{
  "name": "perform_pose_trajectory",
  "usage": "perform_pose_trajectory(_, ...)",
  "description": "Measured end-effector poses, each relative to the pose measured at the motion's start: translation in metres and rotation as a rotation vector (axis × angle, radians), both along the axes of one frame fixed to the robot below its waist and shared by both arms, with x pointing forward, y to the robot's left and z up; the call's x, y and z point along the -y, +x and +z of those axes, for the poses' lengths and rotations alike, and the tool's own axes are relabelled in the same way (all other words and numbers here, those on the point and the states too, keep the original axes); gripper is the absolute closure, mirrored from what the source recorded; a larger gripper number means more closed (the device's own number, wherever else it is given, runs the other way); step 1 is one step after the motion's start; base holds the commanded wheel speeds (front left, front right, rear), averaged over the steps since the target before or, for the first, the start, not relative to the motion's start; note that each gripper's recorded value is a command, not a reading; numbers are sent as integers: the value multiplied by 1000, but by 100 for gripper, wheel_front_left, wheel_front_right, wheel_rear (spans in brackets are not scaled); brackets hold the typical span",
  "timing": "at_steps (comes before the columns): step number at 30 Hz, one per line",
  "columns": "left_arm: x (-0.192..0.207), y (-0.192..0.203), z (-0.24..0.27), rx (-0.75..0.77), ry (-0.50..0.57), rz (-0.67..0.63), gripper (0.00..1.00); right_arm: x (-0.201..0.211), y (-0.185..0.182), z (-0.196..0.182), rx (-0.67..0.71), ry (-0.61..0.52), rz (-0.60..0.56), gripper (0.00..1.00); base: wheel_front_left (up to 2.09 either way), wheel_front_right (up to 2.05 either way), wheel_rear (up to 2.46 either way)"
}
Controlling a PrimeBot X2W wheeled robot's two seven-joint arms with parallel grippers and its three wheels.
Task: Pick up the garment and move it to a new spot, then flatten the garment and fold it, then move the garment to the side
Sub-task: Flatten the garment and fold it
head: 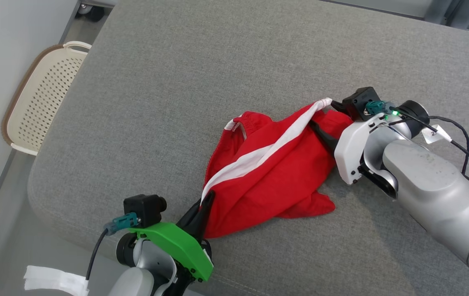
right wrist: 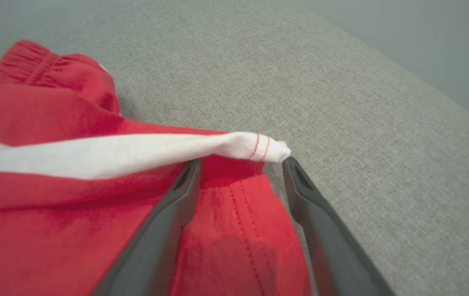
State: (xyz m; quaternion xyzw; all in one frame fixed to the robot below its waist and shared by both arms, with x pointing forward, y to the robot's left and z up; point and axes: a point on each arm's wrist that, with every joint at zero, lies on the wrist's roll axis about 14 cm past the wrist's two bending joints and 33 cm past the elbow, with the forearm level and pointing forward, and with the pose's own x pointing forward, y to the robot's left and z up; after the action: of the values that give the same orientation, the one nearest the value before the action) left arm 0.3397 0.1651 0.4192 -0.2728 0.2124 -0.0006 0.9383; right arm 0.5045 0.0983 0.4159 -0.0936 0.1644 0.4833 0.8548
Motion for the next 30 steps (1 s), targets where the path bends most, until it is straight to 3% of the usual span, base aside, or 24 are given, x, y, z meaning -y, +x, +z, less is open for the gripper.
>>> perform_pose_trajectory(2, -1, -1, -1, -3, 1, 3, 100, -5, -4, 0, -2, 10, 18, 2, 0, 0, 0)
perform_pose_trajectory(3, -2, -1, -1, -5, 2, 5, 100, -7, -6, 2, 2, 17, 31, 70, 0, 0, 0)
perform_pose_trajectory(4, -2, -1, -2, -7, 1, 7, 100, -9, -7, 4, 9, 30, 40, 100, 0, 0, 0)
perform_pose_trajectory(12, -10, 5, 0, 5, 20, 12, 100, -9, -6, 27, 50, 120, 57, 100, 0, 0, 0)
perform_pose_trajectory(30, -31, 32, 29, 88, 92, 18, 100, 37, 20, 67, 95, 239, -75, 100, 0, 0, 0)
